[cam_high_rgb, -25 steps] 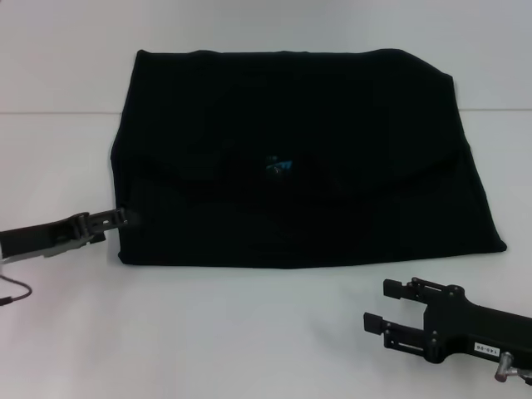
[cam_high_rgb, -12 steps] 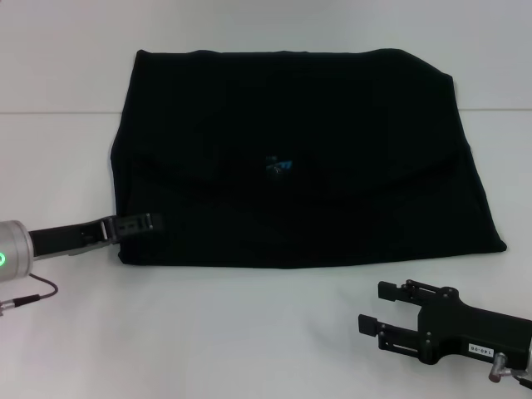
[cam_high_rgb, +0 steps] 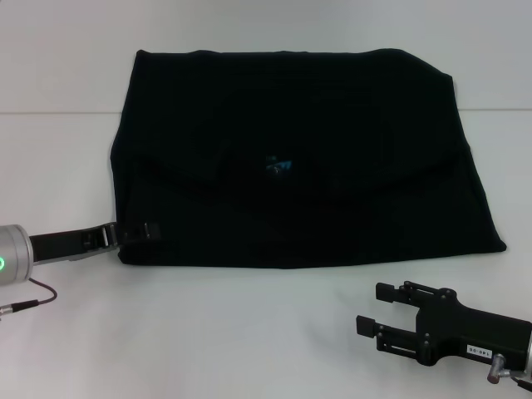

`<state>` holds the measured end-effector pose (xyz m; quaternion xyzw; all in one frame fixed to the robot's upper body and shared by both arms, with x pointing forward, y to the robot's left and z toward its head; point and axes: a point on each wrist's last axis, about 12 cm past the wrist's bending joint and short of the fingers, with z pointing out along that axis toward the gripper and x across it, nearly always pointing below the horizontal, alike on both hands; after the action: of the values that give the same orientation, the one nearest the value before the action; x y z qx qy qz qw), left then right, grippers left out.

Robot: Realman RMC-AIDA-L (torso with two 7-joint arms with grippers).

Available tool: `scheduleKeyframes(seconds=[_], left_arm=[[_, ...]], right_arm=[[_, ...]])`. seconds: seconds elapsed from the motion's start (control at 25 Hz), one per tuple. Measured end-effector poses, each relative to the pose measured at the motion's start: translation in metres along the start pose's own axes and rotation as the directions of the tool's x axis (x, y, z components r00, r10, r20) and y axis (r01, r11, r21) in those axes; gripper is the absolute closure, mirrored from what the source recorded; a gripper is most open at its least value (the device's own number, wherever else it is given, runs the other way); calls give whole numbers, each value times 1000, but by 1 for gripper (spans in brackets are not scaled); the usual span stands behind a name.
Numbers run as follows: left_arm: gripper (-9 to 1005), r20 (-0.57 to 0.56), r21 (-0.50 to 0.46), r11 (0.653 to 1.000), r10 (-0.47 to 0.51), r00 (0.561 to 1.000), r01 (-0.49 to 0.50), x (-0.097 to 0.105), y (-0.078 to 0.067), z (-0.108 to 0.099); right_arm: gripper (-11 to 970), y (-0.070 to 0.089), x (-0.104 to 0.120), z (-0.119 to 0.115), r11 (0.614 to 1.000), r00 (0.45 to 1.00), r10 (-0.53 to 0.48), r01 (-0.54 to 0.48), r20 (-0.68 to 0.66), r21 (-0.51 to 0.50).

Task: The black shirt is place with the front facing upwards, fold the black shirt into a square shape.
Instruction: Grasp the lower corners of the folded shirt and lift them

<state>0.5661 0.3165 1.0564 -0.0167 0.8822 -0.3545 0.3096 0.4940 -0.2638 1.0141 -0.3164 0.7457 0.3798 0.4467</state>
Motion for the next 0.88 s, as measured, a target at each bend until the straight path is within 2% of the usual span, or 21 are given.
scheduleKeyframes(seconds=[0.08, 0.48, 0.6, 0.76, 0.88], left_arm=[[184, -5, 2, 1000, 11, 1000, -11, 1, 0, 0], [622, -16, 2, 999, 47, 999, -47, 0, -2, 3], [726, -24, 4, 998, 55, 998, -55, 0, -3, 4], [853, -31, 4, 998, 66, 997, -65, -1, -5, 5], [923, -31, 2, 998, 71, 997, -71, -2, -5, 5]], right_arm=[[215, 0, 0, 0, 1000, 1000, 0, 0, 0, 0], [214, 0, 0, 0, 1000, 1000, 8, -8, 9, -1], [215, 0, -1, -1, 1000, 1000, 30, -30, 8, 2], [216, -7, -5, -9, 998, 998, 64, -64, 8, 20], [216, -19, -18, -26, 990, 991, 134, -134, 8, 49]])
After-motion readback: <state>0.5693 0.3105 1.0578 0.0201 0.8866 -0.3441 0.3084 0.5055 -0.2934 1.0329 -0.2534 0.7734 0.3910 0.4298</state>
